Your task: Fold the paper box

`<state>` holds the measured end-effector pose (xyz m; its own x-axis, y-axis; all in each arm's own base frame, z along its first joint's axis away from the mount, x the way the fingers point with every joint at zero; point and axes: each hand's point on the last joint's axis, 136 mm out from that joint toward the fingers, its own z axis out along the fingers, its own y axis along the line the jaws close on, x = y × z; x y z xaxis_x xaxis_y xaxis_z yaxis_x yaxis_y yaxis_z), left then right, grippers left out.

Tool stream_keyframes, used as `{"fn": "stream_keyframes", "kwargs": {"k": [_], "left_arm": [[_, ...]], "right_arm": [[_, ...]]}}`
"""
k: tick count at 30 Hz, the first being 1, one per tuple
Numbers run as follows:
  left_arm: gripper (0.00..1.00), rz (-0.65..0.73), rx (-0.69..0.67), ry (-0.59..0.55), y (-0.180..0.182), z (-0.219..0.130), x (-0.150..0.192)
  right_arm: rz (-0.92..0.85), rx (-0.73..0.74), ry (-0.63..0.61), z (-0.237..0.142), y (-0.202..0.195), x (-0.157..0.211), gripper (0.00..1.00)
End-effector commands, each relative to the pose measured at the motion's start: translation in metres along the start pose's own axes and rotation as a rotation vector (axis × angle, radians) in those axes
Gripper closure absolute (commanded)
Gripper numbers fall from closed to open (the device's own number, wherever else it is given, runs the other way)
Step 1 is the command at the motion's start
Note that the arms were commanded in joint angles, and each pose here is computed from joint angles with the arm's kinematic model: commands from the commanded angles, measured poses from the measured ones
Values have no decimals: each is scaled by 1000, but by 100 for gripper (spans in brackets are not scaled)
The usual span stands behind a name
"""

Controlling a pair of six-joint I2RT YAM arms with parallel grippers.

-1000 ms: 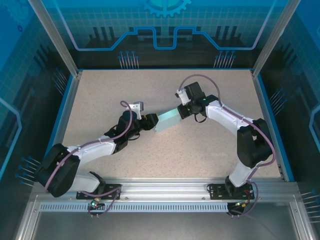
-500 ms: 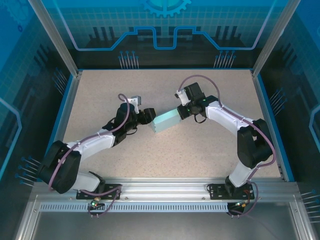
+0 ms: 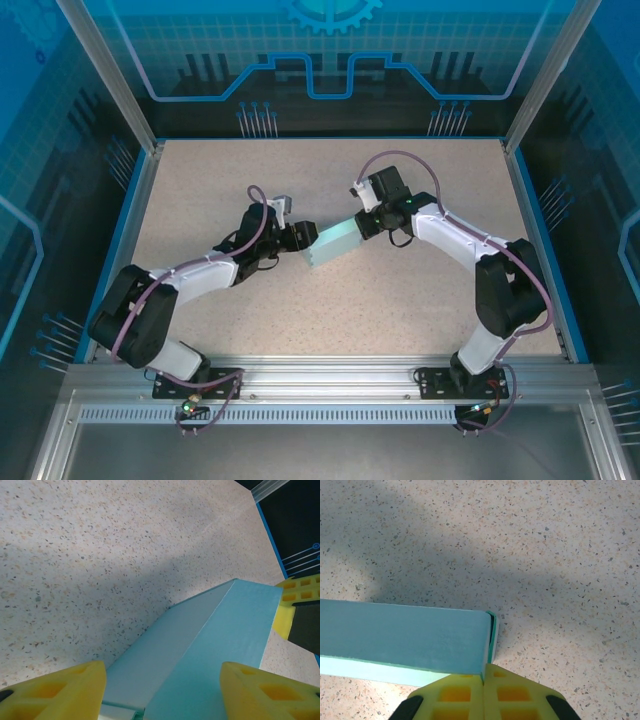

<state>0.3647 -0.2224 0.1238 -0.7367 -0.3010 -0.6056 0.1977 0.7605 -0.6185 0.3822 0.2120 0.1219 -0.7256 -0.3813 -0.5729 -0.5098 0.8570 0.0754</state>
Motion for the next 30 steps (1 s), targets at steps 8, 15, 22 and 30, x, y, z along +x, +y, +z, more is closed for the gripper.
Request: {"fn": "stream_keyframes", "kwargs": {"k": [8,15,22,30], "left_arm": [[37,8,-8,76,8,10,22],[37,31,-50,93,17,13,35],[37,42,-59,93,18,13,35],[37,55,-63,90,16,14,32]], "right_arm": [[9,-11,13,-3,8,6,90],[0,1,-15,-13,7,-2,82],[-16,12,-31,-23,6,-10,73],[-28,33,-66,-48,1,-17,61]]}}
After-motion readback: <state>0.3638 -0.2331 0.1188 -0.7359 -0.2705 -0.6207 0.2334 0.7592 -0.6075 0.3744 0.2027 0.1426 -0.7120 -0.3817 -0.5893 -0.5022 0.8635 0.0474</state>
